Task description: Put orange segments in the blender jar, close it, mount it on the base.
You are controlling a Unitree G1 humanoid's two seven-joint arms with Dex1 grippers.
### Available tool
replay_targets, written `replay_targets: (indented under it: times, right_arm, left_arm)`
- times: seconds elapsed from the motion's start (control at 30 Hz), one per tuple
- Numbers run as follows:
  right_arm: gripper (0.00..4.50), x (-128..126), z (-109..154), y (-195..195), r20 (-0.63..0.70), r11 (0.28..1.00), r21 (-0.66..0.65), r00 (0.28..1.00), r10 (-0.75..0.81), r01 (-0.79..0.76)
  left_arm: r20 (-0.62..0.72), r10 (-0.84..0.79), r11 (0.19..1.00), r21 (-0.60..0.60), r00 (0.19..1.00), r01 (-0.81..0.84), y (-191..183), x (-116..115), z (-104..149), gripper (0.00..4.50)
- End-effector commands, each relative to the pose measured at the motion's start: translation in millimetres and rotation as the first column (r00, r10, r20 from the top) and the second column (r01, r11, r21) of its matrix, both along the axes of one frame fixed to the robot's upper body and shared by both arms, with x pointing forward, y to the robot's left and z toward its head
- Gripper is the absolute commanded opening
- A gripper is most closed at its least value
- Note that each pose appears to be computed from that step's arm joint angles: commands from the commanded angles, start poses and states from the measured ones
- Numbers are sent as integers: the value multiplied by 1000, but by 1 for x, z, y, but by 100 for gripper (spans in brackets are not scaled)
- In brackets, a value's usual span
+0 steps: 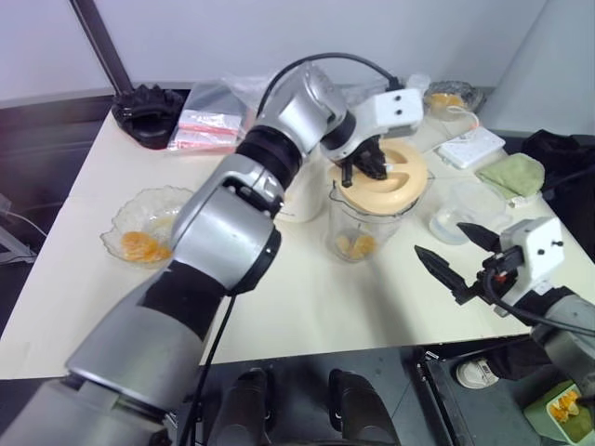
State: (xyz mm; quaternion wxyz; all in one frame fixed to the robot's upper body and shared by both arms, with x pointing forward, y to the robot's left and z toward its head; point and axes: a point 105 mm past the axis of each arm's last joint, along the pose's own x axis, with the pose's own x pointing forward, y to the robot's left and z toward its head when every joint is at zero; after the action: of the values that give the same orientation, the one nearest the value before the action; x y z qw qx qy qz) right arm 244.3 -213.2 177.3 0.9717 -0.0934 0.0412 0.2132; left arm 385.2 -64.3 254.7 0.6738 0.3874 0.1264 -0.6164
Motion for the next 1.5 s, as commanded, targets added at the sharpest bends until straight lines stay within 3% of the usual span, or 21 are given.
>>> replay_targets:
  times: [0.03, 0.4, 0.63, 1.03, 1.27, 1.5]
  right_arm:
    - [450, 1, 8, -1, 44, 1000, -8, 999, 3, -3]
    - [450, 5, 5, 1, 39, 1000, -4, 999, 14, -14]
    - [450, 10, -3, -1, 31, 1000, -7, 999, 8, -8]
    - [450, 64, -33, -11, 104, 997, 8, 991, -81, 80]
    - [450, 104, -26, -18, 190, 991, 40, 973, -135, 130]
    - [450, 125, -19, -9, 209, 991, 97, 972, -109, 90]
  left_arm:
    - [-65, -5, 1000, 9, 998, 5, 4, -5, 3, 26]
    - [-40, -24, 999, -50, 999, 22, -5, -10, 24, 26]
    - [-114, -53, 999, -2, 992, 53, -3, -16, 5, 26]
    - [-98, -63, 997, 26, 993, 66, -5, -13, -21, 26]
    - [-95, -60, 998, 28, 994, 63, -5, -12, -25, 26]
    - [-101, -66, 997, 35, 993, 70, -5, -13, -31, 26]
